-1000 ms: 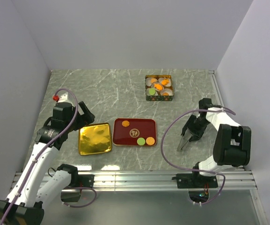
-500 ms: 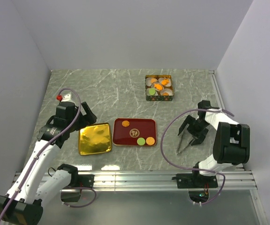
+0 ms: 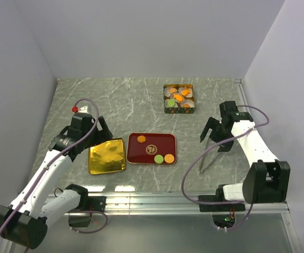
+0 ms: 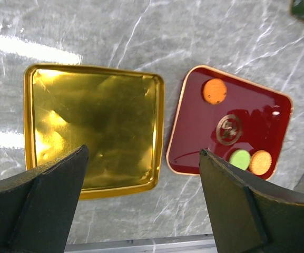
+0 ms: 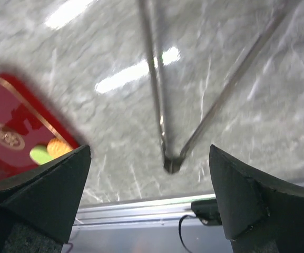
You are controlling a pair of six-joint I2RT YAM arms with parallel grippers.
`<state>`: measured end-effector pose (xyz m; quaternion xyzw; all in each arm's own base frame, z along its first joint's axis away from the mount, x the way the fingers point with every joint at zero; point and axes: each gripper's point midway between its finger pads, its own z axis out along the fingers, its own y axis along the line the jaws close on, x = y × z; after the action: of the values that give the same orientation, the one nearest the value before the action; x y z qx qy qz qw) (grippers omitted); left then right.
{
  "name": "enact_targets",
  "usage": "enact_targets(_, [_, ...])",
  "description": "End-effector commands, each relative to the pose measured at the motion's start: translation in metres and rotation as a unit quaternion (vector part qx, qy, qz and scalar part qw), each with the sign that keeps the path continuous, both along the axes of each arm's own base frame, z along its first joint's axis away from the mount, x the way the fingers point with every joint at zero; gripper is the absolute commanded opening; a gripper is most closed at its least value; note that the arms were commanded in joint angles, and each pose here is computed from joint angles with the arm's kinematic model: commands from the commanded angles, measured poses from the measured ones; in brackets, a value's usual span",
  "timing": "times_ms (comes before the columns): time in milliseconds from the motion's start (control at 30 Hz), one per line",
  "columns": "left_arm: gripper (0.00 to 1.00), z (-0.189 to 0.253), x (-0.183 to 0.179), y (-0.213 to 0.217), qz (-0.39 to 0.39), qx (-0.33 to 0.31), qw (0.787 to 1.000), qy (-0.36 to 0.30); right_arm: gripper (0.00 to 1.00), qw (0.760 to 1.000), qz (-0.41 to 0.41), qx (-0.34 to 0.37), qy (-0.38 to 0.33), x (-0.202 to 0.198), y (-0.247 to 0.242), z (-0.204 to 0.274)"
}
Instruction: Pack the cookies
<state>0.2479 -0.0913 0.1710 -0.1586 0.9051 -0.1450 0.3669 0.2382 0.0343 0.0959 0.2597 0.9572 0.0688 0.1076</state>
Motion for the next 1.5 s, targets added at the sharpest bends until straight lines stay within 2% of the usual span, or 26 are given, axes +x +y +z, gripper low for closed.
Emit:
enact_targets(0, [0.92, -0.002, 0.003, -0.003, -0.001, 0.003, 1.000, 0.010, 1.00, 1.000, 0.003, -0.023, -0.017, -0.007, 0.008, 0.028])
enact_targets(167, [0.91, -0.016, 0.005, -0.006, -0.006, 0.012, 0.999, 0.039, 1.00, 0.998, 0.015, 0.000, -0.067, 0.008, 0.033, 0.059])
enact_targets(467, [0.87, -0.072, 0.008, 0.010, 0.051, 0.076, 0.981, 0.168, 1.00, 0.988, 0.086, 0.058, -0.112, 0.033, 0.072, 0.071])
enact_targets(667, [0.88, -0.067, 0.026, 0.004, 0.130, 0.044, 0.973, 0.185, 1.00, 0.981, 0.133, 0.063, -0.124, 0.043, 0.083, 0.058])
enact_targets(800, [0.91, -0.072, 0.031, 0.002, 0.205, 0.024, 0.953, 0.220, 1.00, 0.979, 0.148, 0.062, -0.129, 0.038, 0.082, 0.055])
enact_targets(933, [0.92, -0.083, 0.041, -0.005, 0.232, 0.008, 0.944, 0.233, 1.00, 0.976, 0.166, 0.058, -0.128, 0.031, 0.081, 0.050])
enact_targets(1200, [0.92, -0.108, 0.062, 0.001, 0.266, 0.030, 0.931, 0.249, 1.00, 0.974, 0.177, 0.075, -0.120, 0.030, 0.087, 0.032])
enact_targets(1467, [0.91, -0.122, 0.075, 0.017, 0.283, 0.055, 0.920, 0.265, 1.00, 0.971, 0.191, 0.069, -0.126, 0.040, 0.088, 0.038])
